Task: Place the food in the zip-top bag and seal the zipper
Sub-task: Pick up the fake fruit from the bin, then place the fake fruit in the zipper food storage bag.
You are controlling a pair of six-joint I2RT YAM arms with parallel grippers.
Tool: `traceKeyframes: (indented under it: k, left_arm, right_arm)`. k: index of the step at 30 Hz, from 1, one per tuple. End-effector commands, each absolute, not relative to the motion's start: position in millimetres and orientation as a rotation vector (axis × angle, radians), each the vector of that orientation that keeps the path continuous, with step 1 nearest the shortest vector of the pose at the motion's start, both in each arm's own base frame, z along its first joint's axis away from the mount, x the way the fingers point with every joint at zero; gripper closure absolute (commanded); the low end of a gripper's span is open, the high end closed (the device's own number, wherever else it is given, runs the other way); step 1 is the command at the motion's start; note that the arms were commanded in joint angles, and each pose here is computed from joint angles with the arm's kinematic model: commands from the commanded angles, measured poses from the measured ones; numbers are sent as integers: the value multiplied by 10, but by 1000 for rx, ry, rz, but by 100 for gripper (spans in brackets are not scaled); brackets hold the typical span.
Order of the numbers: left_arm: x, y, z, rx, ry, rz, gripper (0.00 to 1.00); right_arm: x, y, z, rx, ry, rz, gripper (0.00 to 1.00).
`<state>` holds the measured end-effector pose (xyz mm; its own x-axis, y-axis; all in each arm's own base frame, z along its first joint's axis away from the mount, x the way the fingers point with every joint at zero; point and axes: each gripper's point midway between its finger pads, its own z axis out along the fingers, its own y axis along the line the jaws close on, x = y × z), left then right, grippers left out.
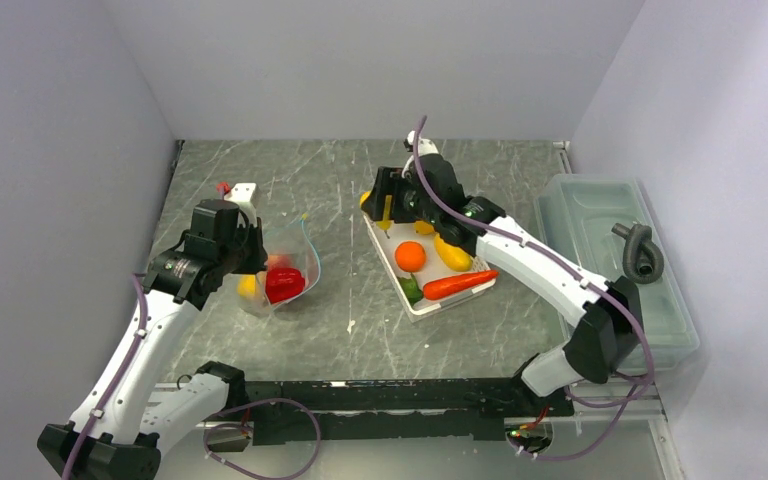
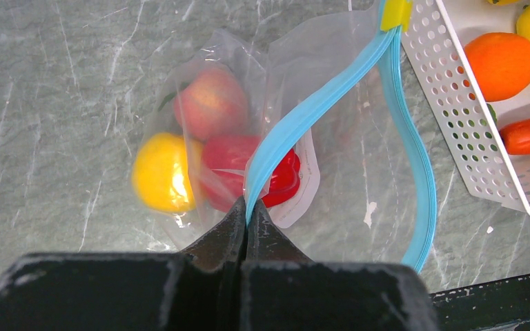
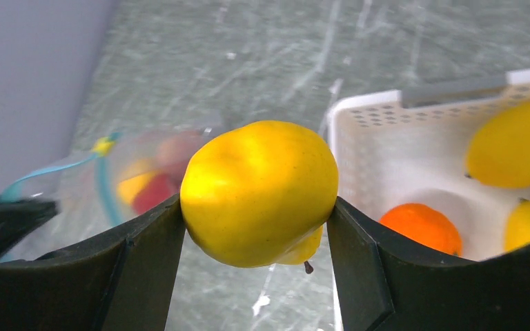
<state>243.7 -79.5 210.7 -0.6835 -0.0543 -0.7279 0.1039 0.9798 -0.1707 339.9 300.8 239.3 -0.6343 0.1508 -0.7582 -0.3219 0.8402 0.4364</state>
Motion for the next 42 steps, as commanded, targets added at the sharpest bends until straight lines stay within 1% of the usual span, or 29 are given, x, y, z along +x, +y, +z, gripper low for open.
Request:
traceKeyframes:
  k: [1,12,21,25,31,42]
  left_arm:
    - [2486,-829,2147,61,2281,-266,100]
    - [2484,-826,2156,60,2277,-267,100]
    - [2481,-828,2158,61,2276,-268,100]
    - [2485,-827,2153,60,2279,-267,100]
    - [2477,-827,2156,60,2277,-268,100]
    - [2479,-827,2161,60,2275,-268,100]
  right_arm:
    - [3147,3371,2962,-210,1976,890,60]
    - [2573,3892,3454,-317,1817,1106,62]
    - [2380,4246,3560,-319,1741,1244,63]
    - [2351,4401,3484,-313,1747,1267,63]
    - [2384,4615,3224,-280,1803,1277,63]
    - [2406,4775,2796,-225,1898,1272,63]
